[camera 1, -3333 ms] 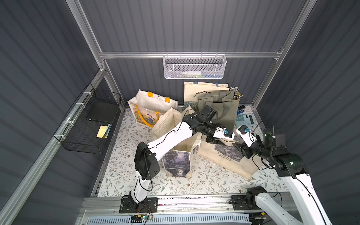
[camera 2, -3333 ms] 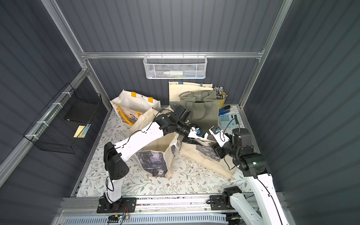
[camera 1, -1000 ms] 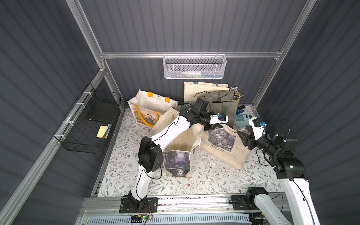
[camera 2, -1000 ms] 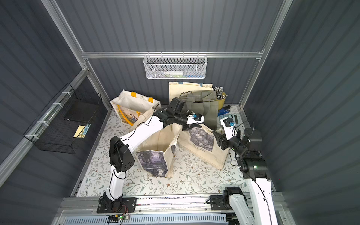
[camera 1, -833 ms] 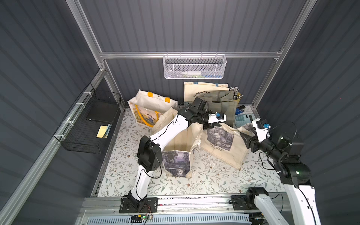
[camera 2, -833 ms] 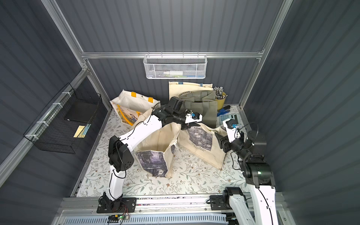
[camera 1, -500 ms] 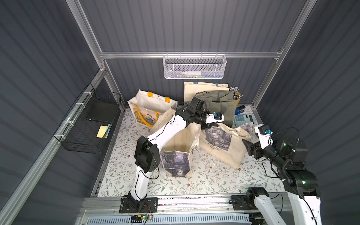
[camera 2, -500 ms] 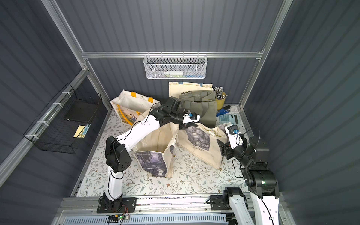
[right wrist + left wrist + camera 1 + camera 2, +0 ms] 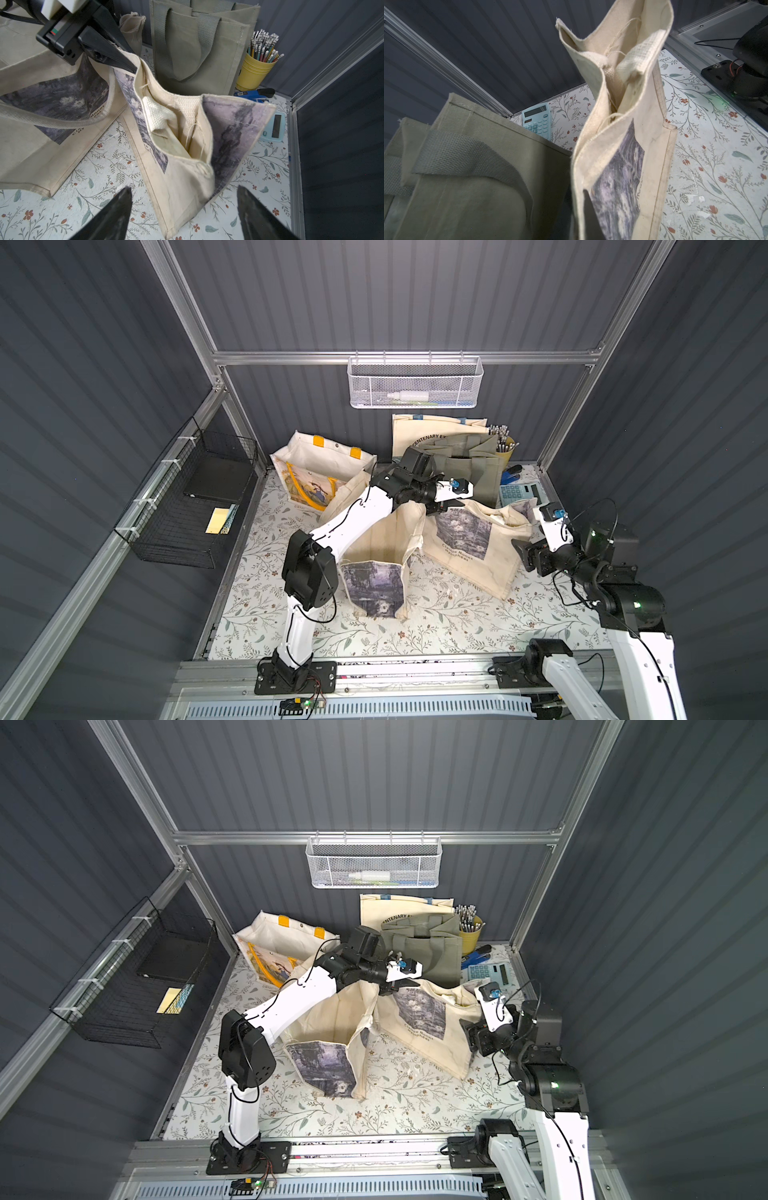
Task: Put away the canvas bag
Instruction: Press the canvas bag at the center of the board.
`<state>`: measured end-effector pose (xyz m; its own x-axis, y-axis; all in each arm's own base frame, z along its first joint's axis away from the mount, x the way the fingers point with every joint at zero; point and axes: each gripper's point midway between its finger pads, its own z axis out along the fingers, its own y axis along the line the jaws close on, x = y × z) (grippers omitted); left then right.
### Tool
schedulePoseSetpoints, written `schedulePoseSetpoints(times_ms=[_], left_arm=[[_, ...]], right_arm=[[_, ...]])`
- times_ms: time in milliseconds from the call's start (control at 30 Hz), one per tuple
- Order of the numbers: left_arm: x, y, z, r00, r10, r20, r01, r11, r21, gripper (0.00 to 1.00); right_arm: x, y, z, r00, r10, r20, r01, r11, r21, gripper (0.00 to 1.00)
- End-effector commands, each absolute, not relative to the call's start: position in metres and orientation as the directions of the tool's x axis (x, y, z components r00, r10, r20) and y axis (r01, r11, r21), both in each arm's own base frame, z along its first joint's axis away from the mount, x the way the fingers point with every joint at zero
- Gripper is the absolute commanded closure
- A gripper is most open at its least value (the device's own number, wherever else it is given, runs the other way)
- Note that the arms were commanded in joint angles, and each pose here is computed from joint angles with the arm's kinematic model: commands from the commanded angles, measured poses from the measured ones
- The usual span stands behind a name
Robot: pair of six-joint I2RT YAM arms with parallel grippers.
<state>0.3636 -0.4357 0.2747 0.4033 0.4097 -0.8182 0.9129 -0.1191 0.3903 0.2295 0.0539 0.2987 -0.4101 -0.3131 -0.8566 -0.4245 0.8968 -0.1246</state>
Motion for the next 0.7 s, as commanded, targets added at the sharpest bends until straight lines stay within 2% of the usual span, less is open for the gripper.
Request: schedulePoseSetpoints(times_ms=[0,300,667], left_arm=[[0.372,-0.418,0.316,0.455,0.377,-0.807,0.881,-0.059,0.469,1.00],[0.361,-0.411,0.316,0.473,0.362,-0.803,0.873,-0.073,0.482,1.00],[0.345,-0.408,0.320,0.476,0.327,-0.817,0.876,-0.096,0.472,1.00]], right_arm=[[0.235,0.048,0.284,-0.445,-0.334,-0.831,-0.411,0.901,-0.142,0.20],[0.261,0.031,0.284,-0.402,-0.241,-0.883,-0.334,0.937,-0.103,0.22],[0.281,0.026,0.275,-0.364,-0.164,-0.917,-0.340,0.940,-0.033,0.20]])
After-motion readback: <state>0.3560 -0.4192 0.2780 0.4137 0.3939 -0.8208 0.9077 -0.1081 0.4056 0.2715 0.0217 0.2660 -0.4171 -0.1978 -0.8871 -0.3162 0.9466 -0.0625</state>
